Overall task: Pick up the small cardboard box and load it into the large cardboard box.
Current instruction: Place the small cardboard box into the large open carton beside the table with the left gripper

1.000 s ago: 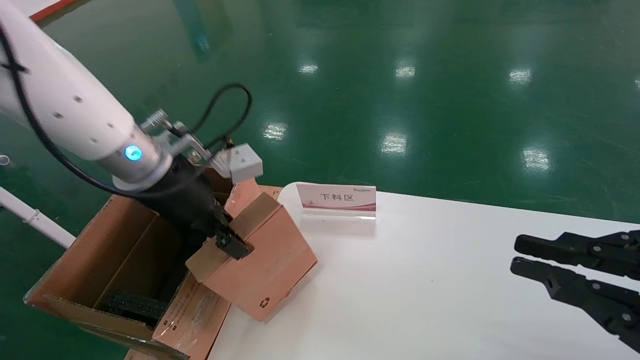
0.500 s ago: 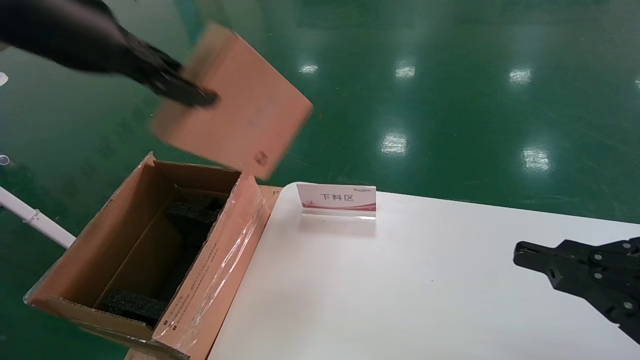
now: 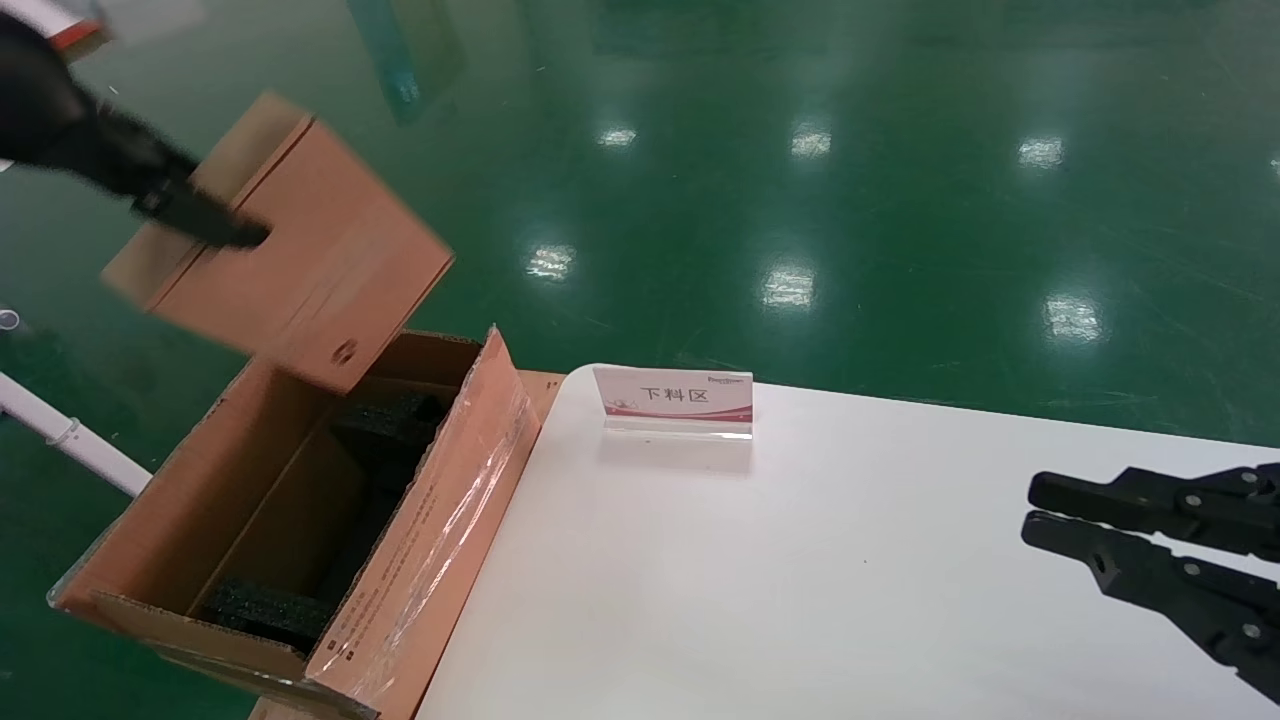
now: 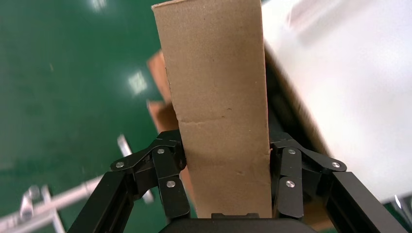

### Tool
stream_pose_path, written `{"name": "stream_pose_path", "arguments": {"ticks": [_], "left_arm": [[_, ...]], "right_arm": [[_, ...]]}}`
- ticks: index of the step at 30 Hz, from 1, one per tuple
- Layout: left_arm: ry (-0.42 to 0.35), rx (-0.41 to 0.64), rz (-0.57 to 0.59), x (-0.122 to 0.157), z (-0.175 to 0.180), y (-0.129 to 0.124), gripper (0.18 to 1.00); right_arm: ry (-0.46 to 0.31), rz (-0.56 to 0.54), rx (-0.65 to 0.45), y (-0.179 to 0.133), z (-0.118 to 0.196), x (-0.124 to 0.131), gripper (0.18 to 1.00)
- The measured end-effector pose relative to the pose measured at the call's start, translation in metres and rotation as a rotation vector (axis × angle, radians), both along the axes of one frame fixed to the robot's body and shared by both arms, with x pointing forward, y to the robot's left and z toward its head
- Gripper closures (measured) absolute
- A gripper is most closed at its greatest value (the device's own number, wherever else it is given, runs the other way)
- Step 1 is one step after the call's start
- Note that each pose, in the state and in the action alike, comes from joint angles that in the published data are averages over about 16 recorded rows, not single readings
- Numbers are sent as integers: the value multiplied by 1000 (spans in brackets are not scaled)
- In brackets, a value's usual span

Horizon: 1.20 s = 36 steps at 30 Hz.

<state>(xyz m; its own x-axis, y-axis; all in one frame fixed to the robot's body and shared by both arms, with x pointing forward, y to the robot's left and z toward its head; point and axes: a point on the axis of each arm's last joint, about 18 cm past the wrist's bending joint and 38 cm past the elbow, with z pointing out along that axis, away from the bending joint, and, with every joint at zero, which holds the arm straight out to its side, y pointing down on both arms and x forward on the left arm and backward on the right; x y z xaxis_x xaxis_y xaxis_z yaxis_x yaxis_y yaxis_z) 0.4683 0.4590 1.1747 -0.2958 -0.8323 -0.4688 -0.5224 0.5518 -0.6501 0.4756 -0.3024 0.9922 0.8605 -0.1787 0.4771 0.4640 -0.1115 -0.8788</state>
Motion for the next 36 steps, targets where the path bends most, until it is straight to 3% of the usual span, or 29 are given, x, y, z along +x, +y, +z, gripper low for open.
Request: {"name": "stream_pose_path", "arguments": {"ticks": [9, 16, 25, 36], "left_arm": [[144, 0, 101, -1, -36, 23, 762], [219, -12, 156, 3, -63, 34, 763], [268, -37, 205, 14, -94, 43, 764], [293, -49, 263, 26, -120, 52, 764]], "right_arm": [[0, 0, 0, 0, 0, 0, 829], [0, 0, 0, 0, 0, 0, 692], [0, 0, 0, 0, 0, 0, 471], [0, 0, 0, 0, 0, 0, 281]]}}
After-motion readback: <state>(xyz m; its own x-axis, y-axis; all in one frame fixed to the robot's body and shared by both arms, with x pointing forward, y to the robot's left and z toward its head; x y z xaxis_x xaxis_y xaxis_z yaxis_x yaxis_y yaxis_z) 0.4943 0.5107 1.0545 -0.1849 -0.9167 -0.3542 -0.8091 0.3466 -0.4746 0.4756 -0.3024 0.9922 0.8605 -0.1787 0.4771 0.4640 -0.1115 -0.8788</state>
